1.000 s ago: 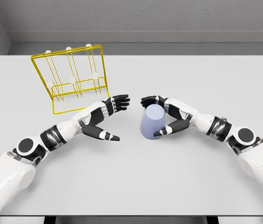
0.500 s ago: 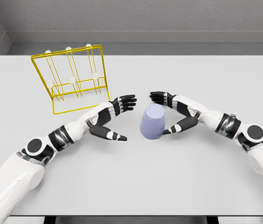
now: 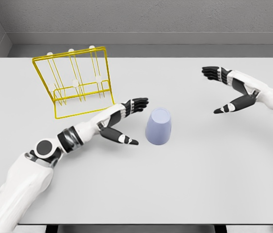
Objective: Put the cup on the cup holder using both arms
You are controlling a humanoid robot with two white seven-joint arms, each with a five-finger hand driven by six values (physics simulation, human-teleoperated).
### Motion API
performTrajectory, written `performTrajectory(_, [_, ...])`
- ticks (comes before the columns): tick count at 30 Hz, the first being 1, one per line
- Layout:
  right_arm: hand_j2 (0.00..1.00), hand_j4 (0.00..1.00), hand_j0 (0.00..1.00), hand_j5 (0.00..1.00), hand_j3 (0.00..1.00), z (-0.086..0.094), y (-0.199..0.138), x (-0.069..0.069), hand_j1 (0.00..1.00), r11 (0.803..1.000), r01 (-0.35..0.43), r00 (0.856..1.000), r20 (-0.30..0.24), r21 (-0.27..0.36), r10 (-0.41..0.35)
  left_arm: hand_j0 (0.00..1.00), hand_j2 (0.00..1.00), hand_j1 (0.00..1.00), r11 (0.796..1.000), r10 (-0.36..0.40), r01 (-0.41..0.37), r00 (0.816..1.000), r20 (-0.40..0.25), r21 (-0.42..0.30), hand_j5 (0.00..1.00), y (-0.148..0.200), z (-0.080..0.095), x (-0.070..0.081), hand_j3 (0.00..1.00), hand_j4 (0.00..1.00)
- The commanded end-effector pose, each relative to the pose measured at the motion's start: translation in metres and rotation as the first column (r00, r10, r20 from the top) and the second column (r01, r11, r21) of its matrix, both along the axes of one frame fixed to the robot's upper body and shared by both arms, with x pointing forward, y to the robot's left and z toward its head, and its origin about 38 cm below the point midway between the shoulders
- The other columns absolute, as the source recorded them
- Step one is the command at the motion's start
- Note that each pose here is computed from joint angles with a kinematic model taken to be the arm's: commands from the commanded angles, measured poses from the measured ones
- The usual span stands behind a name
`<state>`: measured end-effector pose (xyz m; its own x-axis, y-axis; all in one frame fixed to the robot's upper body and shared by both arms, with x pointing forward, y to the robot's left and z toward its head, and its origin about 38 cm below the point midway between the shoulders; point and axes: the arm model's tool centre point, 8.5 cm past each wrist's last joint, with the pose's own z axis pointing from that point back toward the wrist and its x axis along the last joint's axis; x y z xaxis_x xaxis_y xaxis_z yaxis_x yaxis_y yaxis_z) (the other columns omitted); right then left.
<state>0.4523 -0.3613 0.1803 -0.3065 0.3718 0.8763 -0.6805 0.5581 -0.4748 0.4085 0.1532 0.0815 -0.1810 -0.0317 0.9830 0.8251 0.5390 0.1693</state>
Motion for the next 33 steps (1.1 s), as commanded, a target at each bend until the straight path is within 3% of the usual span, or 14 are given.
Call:
performTrajectory(1, [1.00, 1.00, 1.00, 1.00, 1.00, 0.008, -0.006, 0.000, 1.00, 1.000, 0.005, 1.000, 0.019, -0.004, -0.005, 1.00, 1.00, 1.00, 1.000, 0.013, -0.013, 1.000, -0.020, -0.021, 1.00, -0.005, -0.004, 0.002, 1.00, 1.00])
performTrajectory(2, [1.00, 1.00, 1.00, 1.00, 1.00, 0.011, -0.007, -0.002, 1.00, 0.999, -0.021, 0.997, 0.075, -0.047, 0.024, 1.00, 1.00, 1.00, 0.999, 0.026, -0.027, 0.999, -0.028, -0.024, 1.00, -0.003, -0.004, 0.005, 1.00, 1.00])
performTrajectory(3, [1.00, 1.00, 1.00, 1.00, 1.00, 0.011, -0.011, -0.002, 1.00, 0.983, -0.044, 0.988, 0.139, -0.178, 0.070, 1.00, 1.00, 1.00, 0.999, 0.027, -0.028, 0.999, -0.034, -0.022, 1.00, -0.003, -0.004, 0.005, 1.00, 1.00])
performTrajectory(4, [1.00, 1.00, 1.00, 1.00, 1.00, 0.011, -0.013, -0.002, 1.00, 0.949, -0.052, 0.974, 0.193, -0.310, 0.116, 1.00, 1.00, 1.00, 0.999, 0.025, -0.026, 0.999, -0.034, -0.023, 1.00, -0.004, -0.005, 0.005, 1.00, 1.00])
performTrajectory(5, [1.00, 1.00, 1.00, 1.00, 1.00, 0.018, -0.021, 0.006, 1.00, 0.900, 0.088, 0.939, 0.337, -0.428, 0.068, 1.00, 1.00, 1.00, 0.999, 0.020, -0.021, 0.999, -0.036, -0.033, 1.00, -0.009, -0.005, 0.004, 1.00, 1.00])
performTrajectory(6, [1.00, 1.00, 1.00, 1.00, 1.00, 0.025, -0.025, 0.010, 1.00, 0.875, 0.175, 0.901, 0.432, -0.451, 0.043, 1.00, 1.00, 1.00, 0.999, 0.021, -0.022, 0.999, -0.045, -0.040, 1.00, -0.013, -0.008, 0.004, 1.00, 1.00])
performTrajectory(7, [1.00, 1.00, 1.00, 1.00, 1.00, 0.033, -0.036, 0.010, 1.00, 0.839, 0.232, 0.873, 0.486, -0.492, 0.044, 1.00, 1.00, 1.00, 0.999, 0.022, -0.025, 0.998, -0.058, -0.045, 1.00, -0.016, -0.011, 0.004, 1.00, 1.00])
performTrajectory(8, [1.00, 1.00, 1.00, 1.00, 1.00, 0.035, -0.040, 0.010, 1.00, 0.801, 0.251, 0.859, 0.507, -0.544, 0.074, 1.00, 1.00, 1.00, 0.999, 0.021, -0.024, 0.998, -0.061, -0.046, 1.00, -0.018, -0.012, 0.004, 1.00, 1.00])
performTrajectory(9, [1.00, 1.00, 1.00, 1.00, 1.00, 0.039, -0.047, 0.009, 1.00, 0.785, 0.271, 0.850, 0.521, -0.557, 0.076, 1.00, 1.00, 1.00, 0.999, 0.020, -0.023, 0.998, -0.062, -0.050, 1.00, -0.019, -0.012, 0.003, 1.00, 1.00])
performTrajectory(14, [1.00, 1.00, 1.00, 1.00, 1.00, 0.048, -0.055, 0.008, 1.00, 0.772, 0.286, 0.845, 0.529, -0.568, 0.076, 1.00, 1.00, 1.00, 0.999, 0.024, -0.027, 0.997, -0.073, -0.045, 1.00, -0.018, -0.016, 0.004, 1.00, 1.00])
performTrajectory(18, [1.00, 1.00, 1.00, 1.00, 1.00, 0.064, -0.054, 0.012, 1.00, 0.781, 0.307, 0.824, 0.563, -0.544, 0.068, 1.00, 1.00, 1.00, 0.999, 0.025, -0.029, 0.997, -0.075, -0.044, 1.00, -0.018, -0.017, 0.004, 1.00, 1.00])
performTrajectory(25, [1.00, 1.00, 1.00, 1.00, 1.00, 0.059, -0.044, 0.013, 1.00, 0.790, 0.287, 0.825, 0.559, -0.541, 0.083, 1.00, 1.00, 1.00, 0.998, 0.018, -0.022, 0.997, -0.074, -0.052, 1.00, -0.023, -0.016, 0.003, 1.00, 1.00])
performTrajectory(28, [1.00, 1.00, 1.00, 1.00, 1.00, 0.061, -0.029, 0.010, 1.00, 0.805, 0.255, 0.815, 0.567, -0.536, 0.119, 1.00, 1.00, 1.00, 0.998, 0.012, -0.016, 0.997, -0.075, -0.055, 1.00, -0.026, -0.016, 0.002, 1.00, 1.00])
performTrajectory(33, [1.00, 1.00, 1.00, 1.00, 1.00, 0.062, -0.032, 0.010, 1.00, 0.802, 0.263, 0.815, 0.569, -0.536, 0.113, 1.00, 1.00, 1.00, 0.998, 0.007, -0.012, 0.997, -0.075, -0.065, 1.00, -0.031, -0.015, 0.001, 1.00, 1.00])
